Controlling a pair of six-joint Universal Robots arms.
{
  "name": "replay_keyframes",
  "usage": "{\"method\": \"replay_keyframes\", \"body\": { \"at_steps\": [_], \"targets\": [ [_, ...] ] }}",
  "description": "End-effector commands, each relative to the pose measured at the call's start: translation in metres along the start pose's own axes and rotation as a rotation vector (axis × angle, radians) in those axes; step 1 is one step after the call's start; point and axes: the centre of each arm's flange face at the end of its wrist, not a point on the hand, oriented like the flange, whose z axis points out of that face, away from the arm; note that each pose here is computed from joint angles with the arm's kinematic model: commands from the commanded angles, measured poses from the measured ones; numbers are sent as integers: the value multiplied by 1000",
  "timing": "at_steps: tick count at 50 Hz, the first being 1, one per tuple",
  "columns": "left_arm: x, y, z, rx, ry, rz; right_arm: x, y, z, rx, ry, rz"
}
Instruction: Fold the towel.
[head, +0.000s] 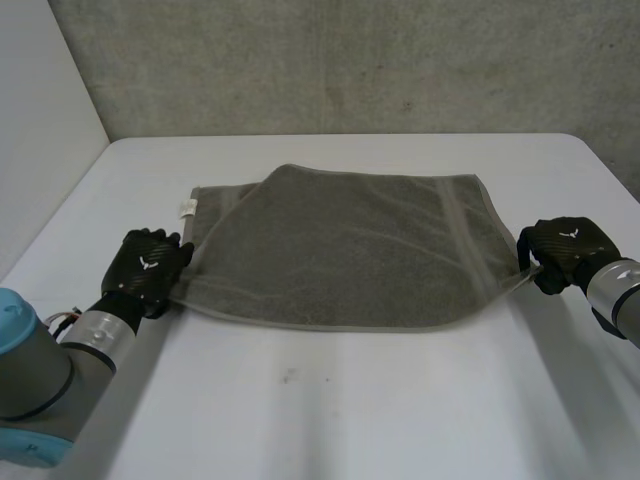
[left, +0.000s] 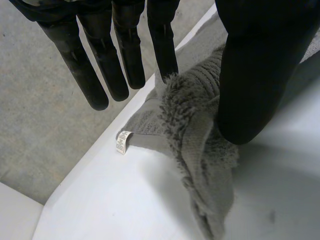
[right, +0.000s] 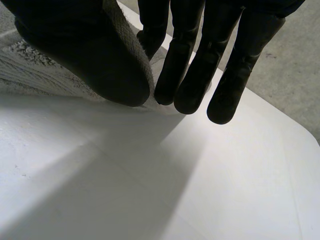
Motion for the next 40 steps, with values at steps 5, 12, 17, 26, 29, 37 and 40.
{"method": "replay_keyframes", "body": {
  "at_steps": [5, 12, 17, 26, 29, 37, 40],
  "targets": [
    [-12, -3, -5, 31, 14, 0, 3, -5, -1, 13, 18, 2],
    [-10, 1, -5, 20, 21, -4, 9, -7, -2, 17, 39, 2],
    [-10, 0, -8, 20, 20, -4, 22, -18, -8, 41, 80, -6],
    [-13, -21, -25, 58, -2, 18, 28, -36, -27, 12, 73, -11],
    [-16, -33, -33, 81, -14, 31, 33, -39, -36, -29, 61, -9],
    [-20, -62, -65, 34, 11, 10, 42, -49, -63, -110, 70, -150],
    [-20, -70, -80, -21, 38, -1, 45, -55, -81, -147, 72, -204]
  ]
}}
